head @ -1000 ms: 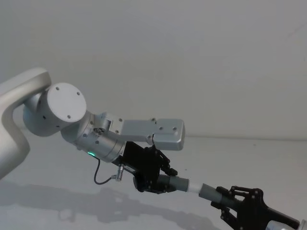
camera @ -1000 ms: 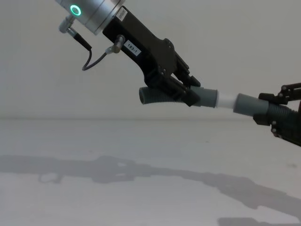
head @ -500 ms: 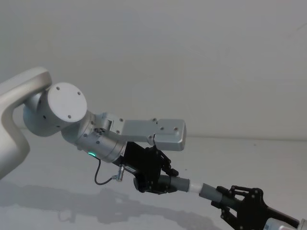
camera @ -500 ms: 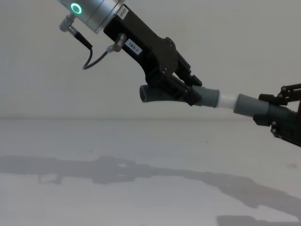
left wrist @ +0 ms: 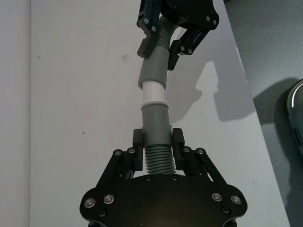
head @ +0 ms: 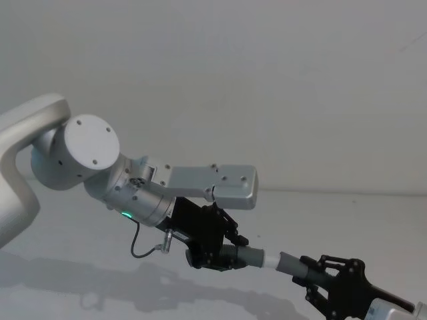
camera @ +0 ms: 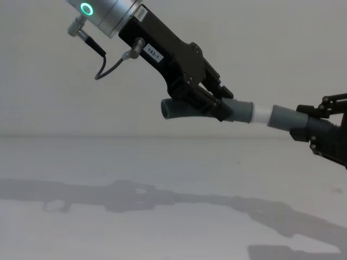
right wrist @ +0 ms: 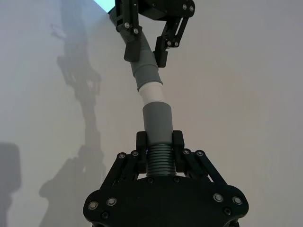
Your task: Use both hands to pick up one end of the pipe from the table, align the ends, and insert them.
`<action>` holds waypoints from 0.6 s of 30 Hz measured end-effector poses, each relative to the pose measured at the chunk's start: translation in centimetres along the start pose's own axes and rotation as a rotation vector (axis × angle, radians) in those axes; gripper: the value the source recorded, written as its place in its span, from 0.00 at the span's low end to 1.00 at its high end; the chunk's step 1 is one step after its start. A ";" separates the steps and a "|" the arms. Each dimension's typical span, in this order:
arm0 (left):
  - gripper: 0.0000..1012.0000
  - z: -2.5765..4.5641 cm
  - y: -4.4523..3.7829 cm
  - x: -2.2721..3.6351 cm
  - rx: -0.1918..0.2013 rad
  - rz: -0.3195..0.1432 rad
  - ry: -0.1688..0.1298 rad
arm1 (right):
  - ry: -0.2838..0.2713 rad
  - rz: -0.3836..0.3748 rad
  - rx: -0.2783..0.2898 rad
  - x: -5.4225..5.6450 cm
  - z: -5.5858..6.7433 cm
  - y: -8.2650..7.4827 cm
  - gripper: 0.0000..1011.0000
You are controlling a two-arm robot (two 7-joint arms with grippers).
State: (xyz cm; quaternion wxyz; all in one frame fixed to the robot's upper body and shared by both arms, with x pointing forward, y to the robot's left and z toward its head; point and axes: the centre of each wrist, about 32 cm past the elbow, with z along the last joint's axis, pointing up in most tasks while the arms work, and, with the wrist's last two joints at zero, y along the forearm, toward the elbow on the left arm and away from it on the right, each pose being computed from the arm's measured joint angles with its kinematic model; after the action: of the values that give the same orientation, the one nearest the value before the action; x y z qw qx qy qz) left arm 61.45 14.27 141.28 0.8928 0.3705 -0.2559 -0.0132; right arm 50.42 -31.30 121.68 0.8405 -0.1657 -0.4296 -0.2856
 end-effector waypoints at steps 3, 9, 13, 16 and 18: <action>0.32 -0.09 0.07 -0.01 0.000 -0.001 0.002 | 0.007 -0.005 0.011 0.0 -0.1 0.1 0.29; 0.32 -0.15 0.10 -0.01 -0.001 -0.003 0.003 | 0.019 -0.011 0.041 0.1 -0.2 0.2 0.29; 0.32 -0.23 0.11 0.02 -0.002 -0.004 0.003 | 0.025 -0.014 0.071 0.2 -0.4 0.3 0.29; 0.32 -0.30 0.09 0.04 -0.003 -0.006 0.004 | 0.024 -0.014 0.094 0.2 -0.5 0.3 0.29; 0.32 -0.31 0.09 0.05 -0.003 -0.006 0.004 | 0.023 -0.013 0.104 0.2 -0.6 0.3 0.29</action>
State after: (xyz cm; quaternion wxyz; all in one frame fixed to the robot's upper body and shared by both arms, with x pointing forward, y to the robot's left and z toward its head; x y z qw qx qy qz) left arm 61.62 14.52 141.18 0.8937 0.3703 -0.2531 -0.0157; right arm 51.09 -31.48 121.50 0.8509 -0.1158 -0.4353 -0.2704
